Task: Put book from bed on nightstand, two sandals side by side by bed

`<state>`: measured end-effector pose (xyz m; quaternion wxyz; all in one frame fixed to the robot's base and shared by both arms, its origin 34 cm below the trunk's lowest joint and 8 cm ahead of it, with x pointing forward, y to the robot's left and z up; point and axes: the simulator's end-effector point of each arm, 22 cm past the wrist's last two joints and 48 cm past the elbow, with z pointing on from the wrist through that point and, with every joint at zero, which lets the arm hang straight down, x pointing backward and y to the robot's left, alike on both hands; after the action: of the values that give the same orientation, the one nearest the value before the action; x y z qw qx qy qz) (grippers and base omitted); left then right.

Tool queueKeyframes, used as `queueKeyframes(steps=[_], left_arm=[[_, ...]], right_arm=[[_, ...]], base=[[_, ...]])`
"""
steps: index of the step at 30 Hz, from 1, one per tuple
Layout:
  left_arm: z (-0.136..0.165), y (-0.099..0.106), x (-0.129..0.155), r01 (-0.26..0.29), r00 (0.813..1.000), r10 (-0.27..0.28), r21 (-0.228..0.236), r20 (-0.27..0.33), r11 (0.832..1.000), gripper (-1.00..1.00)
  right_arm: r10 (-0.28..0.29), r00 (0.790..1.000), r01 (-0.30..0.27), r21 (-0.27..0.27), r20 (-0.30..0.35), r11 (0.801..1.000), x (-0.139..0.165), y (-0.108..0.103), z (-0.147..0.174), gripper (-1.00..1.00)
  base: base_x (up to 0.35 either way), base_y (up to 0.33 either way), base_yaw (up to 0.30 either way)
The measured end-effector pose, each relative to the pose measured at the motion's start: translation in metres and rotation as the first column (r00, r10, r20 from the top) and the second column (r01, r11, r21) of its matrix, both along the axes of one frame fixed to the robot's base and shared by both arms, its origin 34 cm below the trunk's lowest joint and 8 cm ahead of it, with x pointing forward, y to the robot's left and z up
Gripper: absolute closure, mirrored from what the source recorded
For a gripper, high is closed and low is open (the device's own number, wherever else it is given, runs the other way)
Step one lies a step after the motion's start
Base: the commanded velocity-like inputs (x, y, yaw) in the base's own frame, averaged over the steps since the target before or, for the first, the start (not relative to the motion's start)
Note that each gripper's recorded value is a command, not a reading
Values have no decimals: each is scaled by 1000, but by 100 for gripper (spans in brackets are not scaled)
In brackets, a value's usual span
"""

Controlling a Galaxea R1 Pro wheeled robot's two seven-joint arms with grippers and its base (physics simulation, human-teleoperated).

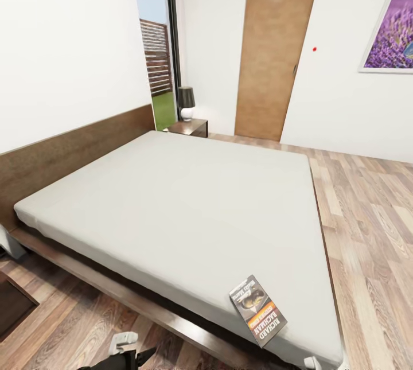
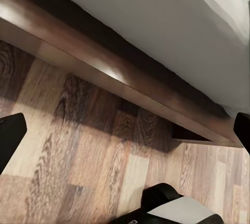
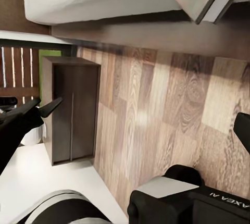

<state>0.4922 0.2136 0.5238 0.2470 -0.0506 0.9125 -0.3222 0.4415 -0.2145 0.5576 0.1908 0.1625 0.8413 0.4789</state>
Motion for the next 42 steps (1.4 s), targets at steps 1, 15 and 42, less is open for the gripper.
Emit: queueKeyframes(steps=[1, 15, 42], left_arm=[[-1, 0, 0, -1, 1000, 1, 0, -2, 1000, -100], [-8, 2, -5, -5, 1000, 5, 4, -21, 1000, -100], [-7, 7, -2, -36, 999, 36, 0, -19, 999, -100]], right_arm=[[1, 1000, -1, 4, -1, 1000, 0, 3, 0, -100], [3, 1000, -2, -43, 19, 999, 23, 37, -9, -100], [-59, 998, 60, -14, 38, 998, 38, 32, -2, -100]], base=[[0, 0, 0], [0, 0, 0], [0, 0, 0]])
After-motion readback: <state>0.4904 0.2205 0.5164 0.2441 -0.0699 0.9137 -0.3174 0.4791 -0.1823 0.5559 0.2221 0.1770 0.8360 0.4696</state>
